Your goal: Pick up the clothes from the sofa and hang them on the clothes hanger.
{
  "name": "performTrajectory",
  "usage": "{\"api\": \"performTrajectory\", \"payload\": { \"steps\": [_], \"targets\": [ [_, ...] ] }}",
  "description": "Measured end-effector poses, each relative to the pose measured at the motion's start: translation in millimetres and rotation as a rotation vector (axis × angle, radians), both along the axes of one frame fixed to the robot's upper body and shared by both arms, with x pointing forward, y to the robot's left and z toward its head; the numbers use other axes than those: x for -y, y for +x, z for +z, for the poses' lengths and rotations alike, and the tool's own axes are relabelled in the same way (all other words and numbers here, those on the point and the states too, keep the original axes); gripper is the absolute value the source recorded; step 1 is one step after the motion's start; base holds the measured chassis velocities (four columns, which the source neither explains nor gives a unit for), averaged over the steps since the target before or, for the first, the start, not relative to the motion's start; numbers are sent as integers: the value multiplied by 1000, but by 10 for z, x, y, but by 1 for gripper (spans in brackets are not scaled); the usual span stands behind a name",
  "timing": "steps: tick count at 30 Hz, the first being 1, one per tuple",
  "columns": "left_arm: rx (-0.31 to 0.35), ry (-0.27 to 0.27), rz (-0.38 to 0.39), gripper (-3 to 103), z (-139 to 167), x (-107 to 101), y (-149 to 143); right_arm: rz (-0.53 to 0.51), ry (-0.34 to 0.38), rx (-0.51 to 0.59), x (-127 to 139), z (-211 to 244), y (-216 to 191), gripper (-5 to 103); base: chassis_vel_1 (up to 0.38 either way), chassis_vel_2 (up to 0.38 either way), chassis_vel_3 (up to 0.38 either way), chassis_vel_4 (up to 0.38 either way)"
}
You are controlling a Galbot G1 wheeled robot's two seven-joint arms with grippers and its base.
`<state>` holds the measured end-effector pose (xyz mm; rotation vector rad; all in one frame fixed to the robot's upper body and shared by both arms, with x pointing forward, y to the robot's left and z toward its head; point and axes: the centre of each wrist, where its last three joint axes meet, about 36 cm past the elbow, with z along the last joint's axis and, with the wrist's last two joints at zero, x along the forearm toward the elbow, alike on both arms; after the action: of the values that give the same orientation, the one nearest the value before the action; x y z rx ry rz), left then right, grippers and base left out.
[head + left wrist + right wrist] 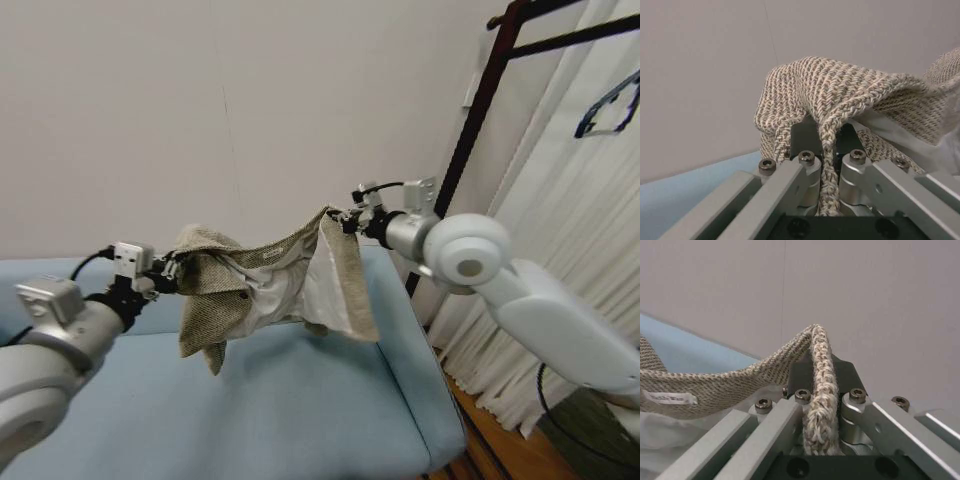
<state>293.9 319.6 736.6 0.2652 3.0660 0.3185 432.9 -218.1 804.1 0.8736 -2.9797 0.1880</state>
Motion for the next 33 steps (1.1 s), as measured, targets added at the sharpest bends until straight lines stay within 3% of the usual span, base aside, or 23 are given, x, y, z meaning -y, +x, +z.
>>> {"api": "performTrajectory", "payload": {
  "steps": [4,11,16,20,23,24,27,29,33],
  "targets": [
    [-3,9,2,3,31,-9,-10,-5,1,-2,83,4,-29,1,0,0,0,0],
    [-90,1,-21,3,-111,25,53,-20,-6,-23,241,-45,-88,1,0,0,0,0],
    [-114,6,-45,2,-91,25,56,-15,-11,-21,362,-38,-98,1,0,0,0,0],
    [-116,8,-58,12,-90,35,63,-26,-14,-20,389,-49,-101,1,0,0,0,0],
    [-118,-3,-71,32,-127,54,82,-28,-15,-13,391,-45,-118,1,0,0,0,0],
    [-118,-3,-71,32,-127,54,82,-28,-15,-13,391,-45,-118,1,0,0,0,0],
    [-115,-7,-71,19,-152,60,90,-31,-14,-11,391,-40,-118,1,0,0,0,0],
    [-114,-7,-70,19,-156,59,91,-33,-13,-11,391,-39,-116,1,0,0,0,0],
    [-139,-23,-76,1,-244,75,110,-26,-13,-4,364,-14,-116,1,0,0,0,0]
  ]
}}
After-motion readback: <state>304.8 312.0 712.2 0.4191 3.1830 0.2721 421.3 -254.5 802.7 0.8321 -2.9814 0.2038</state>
